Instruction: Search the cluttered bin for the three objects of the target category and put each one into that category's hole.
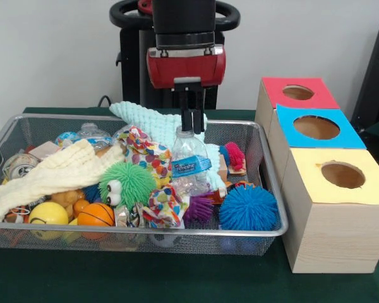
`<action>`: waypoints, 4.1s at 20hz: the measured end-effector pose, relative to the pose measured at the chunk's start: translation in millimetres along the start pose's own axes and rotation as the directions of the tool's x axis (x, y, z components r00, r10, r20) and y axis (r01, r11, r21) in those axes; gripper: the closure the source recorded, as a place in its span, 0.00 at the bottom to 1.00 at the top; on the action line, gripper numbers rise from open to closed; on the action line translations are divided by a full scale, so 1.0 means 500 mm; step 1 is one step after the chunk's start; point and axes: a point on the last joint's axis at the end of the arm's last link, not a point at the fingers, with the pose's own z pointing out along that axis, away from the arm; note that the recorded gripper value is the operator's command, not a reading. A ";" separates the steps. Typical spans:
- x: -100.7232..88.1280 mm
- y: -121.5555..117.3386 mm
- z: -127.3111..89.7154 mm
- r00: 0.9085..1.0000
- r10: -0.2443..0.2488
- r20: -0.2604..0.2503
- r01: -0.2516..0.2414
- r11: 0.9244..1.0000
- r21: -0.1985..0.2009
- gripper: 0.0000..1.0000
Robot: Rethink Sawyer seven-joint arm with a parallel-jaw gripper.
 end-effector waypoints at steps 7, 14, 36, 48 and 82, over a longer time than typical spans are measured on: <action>0.013 0.006 -0.014 1.000 -0.008 -0.006 0.008 1.000 0.005 1.00; 0.060 0.020 -0.006 0.999 -0.019 -0.049 0.019 1.000 -0.003 1.00; 0.186 0.111 -0.146 0.994 -0.023 -0.109 0.028 0.999 0.042 1.00; 0.162 0.158 -0.211 0.999 -0.005 -0.051 0.009 0.998 0.070 1.00; 0.281 0.341 -0.200 0.989 -0.069 -0.131 0.082 0.992 0.093 1.00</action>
